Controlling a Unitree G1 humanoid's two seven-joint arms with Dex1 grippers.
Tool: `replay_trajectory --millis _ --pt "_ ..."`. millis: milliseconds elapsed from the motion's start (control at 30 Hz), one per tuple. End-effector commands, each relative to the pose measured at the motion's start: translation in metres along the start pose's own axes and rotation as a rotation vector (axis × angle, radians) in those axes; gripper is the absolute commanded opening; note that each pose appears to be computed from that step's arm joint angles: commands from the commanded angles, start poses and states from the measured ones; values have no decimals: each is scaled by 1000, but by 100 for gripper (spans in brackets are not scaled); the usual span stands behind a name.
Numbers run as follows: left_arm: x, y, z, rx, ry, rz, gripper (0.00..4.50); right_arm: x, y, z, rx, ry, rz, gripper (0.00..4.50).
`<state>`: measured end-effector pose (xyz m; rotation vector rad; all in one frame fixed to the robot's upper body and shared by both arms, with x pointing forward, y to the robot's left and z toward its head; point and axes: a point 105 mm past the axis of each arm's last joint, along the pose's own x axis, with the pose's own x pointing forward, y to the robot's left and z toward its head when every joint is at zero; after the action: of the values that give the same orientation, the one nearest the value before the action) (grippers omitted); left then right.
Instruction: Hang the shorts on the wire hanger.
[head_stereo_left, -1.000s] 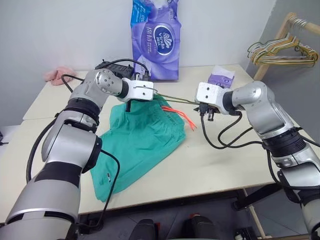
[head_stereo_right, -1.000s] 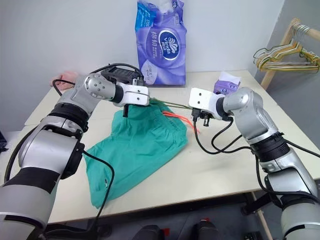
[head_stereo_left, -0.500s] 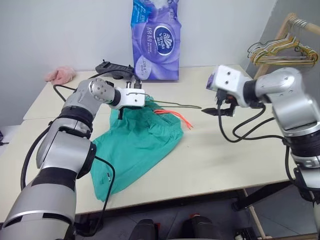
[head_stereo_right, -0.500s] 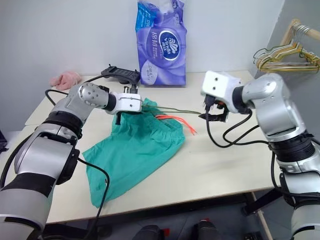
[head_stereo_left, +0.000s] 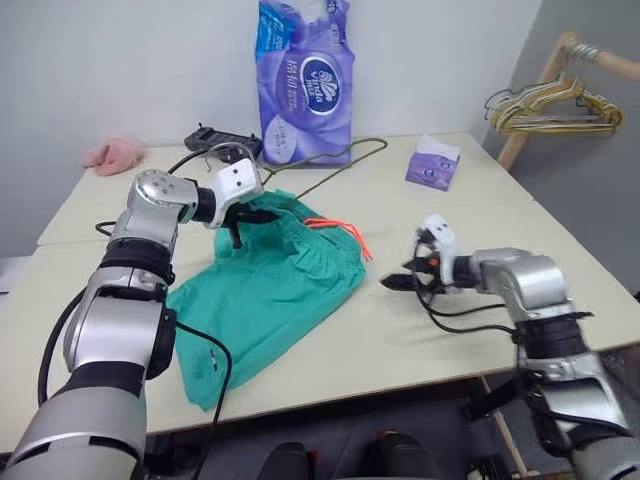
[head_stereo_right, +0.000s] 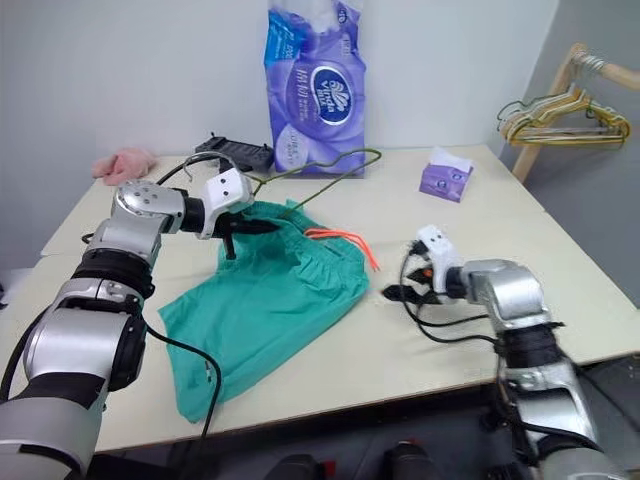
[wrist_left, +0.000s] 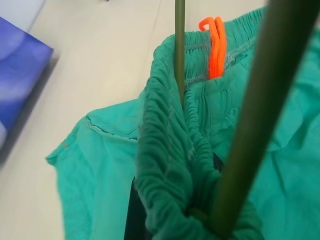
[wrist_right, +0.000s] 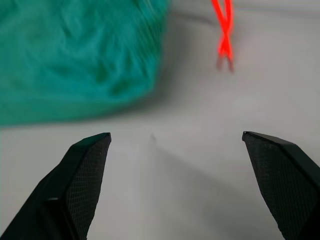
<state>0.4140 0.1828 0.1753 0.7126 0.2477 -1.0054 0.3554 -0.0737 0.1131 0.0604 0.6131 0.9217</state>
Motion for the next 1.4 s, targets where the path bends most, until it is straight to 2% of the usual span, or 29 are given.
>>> replay_trajectory --millis 33,167,267,600,833,1100,1200,1400 --pt "-9 7 18 28 -51 36 0 12 10 25 -1 -71 18 448" --pt "-12 5 17 21 -45 45 0 25 14 28 0 -78 23 448" --pt "-14 5 16 22 -39 52 0 38 1 19 -6 -56 -48 448" --pt "-23 4 14 19 -27 65 0 32 -32 19 -9 -54 -165 448" --pt "-23 5 16 21 -27 67 0 48 -15 35 45 -103 -80 448" --pt "-23 6 16 28 -22 65 0 57 -13 30 7 -78 -70 448" --pt "-23 6 15 29 -19 68 0 56 -15 25 2 -66 -63 390" --pt "-24 7 13 33 -10 78 0 51 -17 27 -12 -72 -60 185"
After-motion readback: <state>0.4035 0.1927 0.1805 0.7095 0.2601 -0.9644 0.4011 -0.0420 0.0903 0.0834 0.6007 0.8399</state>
